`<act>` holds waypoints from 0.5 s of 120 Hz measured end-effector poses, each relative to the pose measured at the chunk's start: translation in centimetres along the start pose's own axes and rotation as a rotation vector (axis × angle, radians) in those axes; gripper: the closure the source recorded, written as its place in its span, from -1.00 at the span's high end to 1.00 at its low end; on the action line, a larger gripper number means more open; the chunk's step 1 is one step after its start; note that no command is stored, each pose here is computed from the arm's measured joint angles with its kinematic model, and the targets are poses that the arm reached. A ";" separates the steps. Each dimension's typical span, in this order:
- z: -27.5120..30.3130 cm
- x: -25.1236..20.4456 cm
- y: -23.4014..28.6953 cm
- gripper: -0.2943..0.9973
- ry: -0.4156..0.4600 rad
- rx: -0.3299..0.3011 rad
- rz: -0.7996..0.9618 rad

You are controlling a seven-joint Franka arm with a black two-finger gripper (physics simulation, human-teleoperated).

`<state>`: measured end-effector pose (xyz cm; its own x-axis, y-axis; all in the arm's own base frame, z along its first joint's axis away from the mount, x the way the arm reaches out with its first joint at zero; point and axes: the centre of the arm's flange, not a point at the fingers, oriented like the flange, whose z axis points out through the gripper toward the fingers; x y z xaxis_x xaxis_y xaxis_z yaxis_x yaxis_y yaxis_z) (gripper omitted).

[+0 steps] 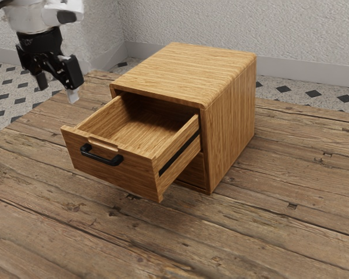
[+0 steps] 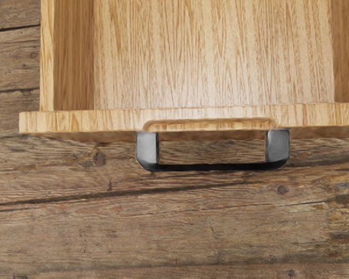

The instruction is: Push the drawer handle with one arm to close the drawer

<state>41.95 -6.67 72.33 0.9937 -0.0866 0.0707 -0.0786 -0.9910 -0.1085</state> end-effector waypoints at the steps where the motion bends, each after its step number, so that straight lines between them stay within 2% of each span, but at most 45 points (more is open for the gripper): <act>1: 0.5 -0.7 -0.1 0.54 -0.006 0.003 -0.008; 10: 4.5 -5.8 -0.5 0.54 -0.031 0.015 -0.060; 20: 7.5 -8.0 -0.9 0.54 -0.047 0.004 -0.103; 36: 9.7 -7.8 -1.8 0.54 -0.049 -0.049 -0.168; 60: 13.9 -6.9 -1.5 0.52 -0.064 -0.057 -0.199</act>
<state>36.34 -3.20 58.23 0.9930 0.1165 0.0214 0.1173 -0.9922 -0.0420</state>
